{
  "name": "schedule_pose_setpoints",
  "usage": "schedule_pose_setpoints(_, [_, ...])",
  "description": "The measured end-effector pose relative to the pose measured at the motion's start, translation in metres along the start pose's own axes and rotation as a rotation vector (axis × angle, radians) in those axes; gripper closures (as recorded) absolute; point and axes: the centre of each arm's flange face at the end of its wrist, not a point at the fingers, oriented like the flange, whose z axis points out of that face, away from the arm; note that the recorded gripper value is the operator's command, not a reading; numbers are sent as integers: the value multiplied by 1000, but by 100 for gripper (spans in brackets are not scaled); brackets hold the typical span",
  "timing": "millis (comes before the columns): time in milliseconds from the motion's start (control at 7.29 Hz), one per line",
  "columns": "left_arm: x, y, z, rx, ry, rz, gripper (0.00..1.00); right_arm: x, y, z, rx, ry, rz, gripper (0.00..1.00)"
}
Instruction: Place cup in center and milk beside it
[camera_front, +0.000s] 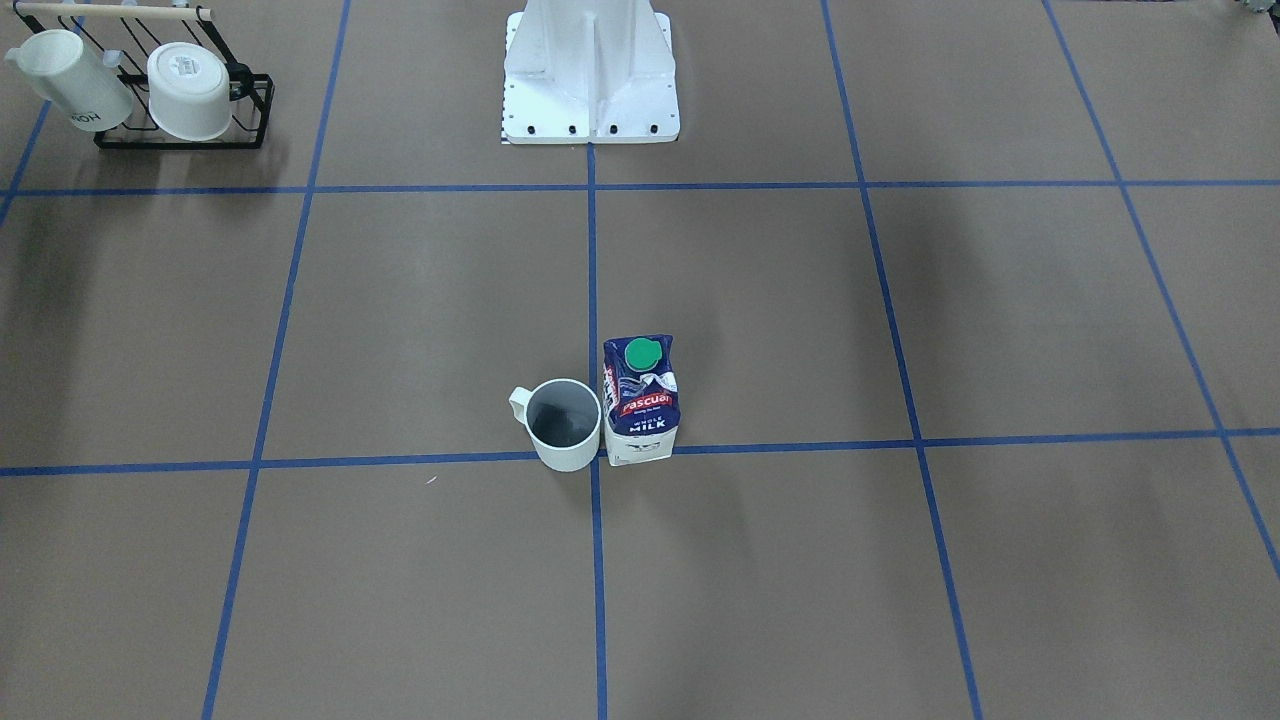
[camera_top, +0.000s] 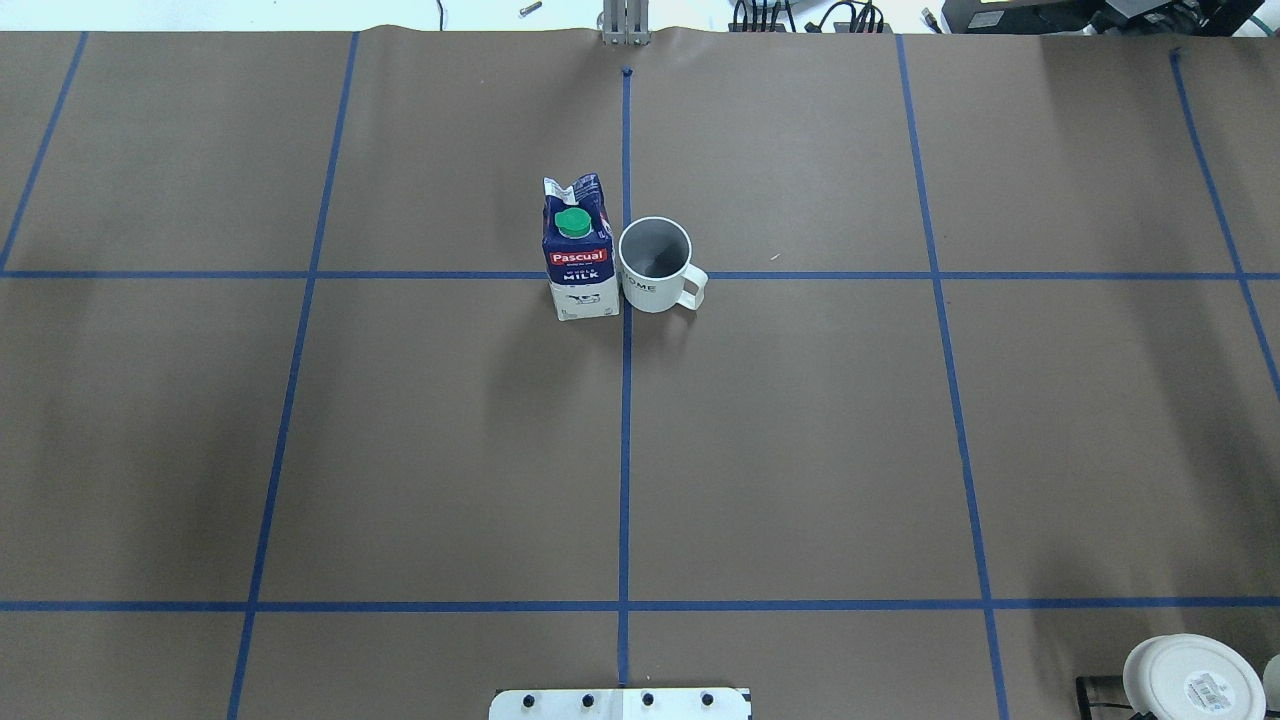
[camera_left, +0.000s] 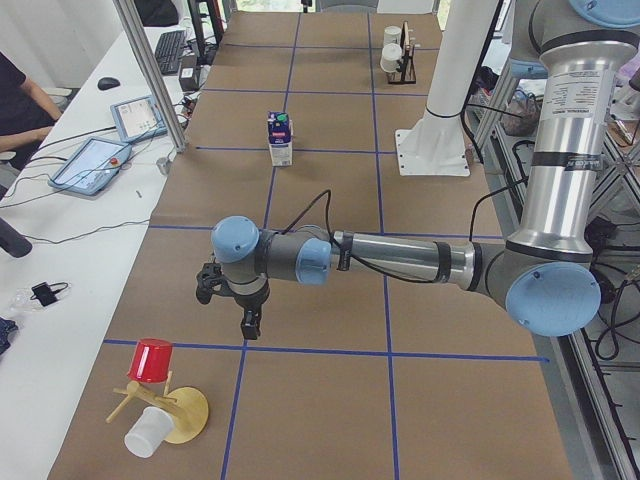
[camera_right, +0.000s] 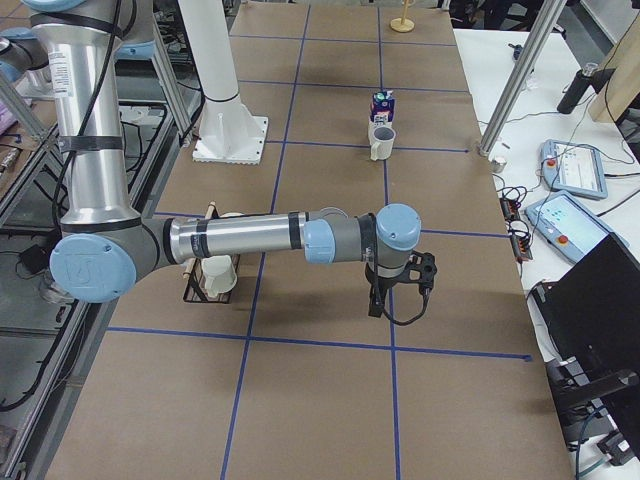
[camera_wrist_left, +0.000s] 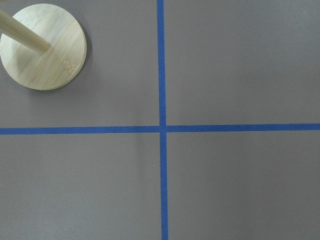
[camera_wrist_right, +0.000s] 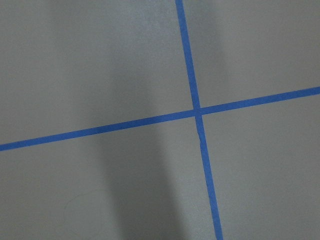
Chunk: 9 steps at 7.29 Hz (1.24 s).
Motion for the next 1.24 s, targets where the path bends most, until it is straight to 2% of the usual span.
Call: schedule_pose_setpoints(1235, [-16,3,7,-15,-6,-34,1,15,1,8,-21,-8,39,0])
